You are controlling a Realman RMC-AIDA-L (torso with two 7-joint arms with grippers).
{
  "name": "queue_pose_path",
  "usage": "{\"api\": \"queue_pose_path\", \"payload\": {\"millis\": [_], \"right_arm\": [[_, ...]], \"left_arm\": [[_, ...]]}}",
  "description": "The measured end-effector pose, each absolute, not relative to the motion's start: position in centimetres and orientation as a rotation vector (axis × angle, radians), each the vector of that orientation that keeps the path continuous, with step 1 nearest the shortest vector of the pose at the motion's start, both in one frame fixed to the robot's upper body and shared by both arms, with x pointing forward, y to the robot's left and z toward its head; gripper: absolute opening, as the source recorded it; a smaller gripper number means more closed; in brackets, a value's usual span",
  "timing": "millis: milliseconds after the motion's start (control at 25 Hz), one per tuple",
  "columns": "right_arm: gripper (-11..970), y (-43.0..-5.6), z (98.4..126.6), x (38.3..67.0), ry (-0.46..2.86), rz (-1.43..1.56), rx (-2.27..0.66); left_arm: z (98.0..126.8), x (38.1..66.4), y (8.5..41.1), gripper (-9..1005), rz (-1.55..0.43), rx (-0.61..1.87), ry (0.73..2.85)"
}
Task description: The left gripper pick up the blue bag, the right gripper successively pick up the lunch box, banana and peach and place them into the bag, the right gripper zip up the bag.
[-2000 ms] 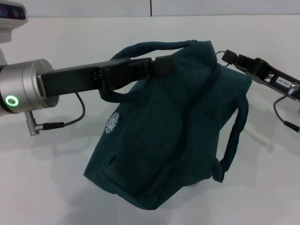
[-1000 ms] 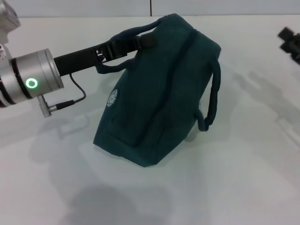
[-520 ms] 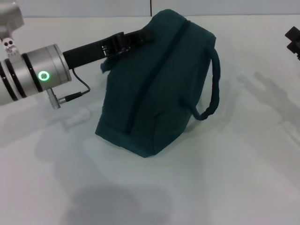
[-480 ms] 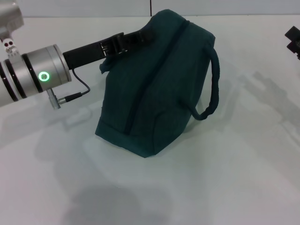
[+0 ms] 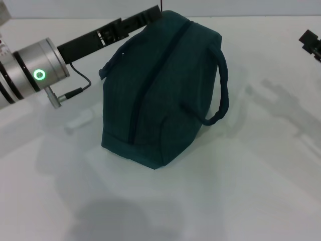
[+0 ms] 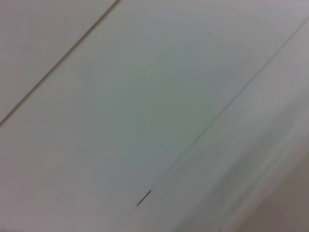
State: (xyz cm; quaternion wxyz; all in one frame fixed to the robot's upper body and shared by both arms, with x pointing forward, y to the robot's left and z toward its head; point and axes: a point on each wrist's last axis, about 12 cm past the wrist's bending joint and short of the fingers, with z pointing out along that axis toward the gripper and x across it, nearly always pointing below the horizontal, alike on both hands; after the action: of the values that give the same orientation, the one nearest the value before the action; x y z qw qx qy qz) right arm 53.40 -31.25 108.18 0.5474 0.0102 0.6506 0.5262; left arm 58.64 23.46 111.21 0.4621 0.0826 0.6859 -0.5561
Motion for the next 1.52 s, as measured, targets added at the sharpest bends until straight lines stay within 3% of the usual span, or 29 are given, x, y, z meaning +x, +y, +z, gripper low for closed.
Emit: {"api": "queue_pose_path", "payload": {"millis": [400,680,960,1280,1520], "right_arm": [[848,-30.8,110.5,52.7,1.408,1.254,-0.286],[874,-30.4,111.3,51.2,1.258,1.235,-0.444],[873,-29.3,111.4,50.2,1.225,1.230,-0.700],[872,-26.2,109.7,50.0,1.319,1.224,-0.955],[871,-24.6,107.9,49.9,1.382,1.154,-1.044]], "left_arm": [[113.7,59.2,23.5,876,-1.388,0.303,1.618],[115.7,57.7,24.3,887,-1.486,0.462,1.513],[116.8,54.9,27.9,893,-1.426,0.661,1.489],[114.5,52.0,31.2,893,-1.249,0.830,1.632],[112.3,49.3,32.4,893,-1.157,0.909,1.619]]}}
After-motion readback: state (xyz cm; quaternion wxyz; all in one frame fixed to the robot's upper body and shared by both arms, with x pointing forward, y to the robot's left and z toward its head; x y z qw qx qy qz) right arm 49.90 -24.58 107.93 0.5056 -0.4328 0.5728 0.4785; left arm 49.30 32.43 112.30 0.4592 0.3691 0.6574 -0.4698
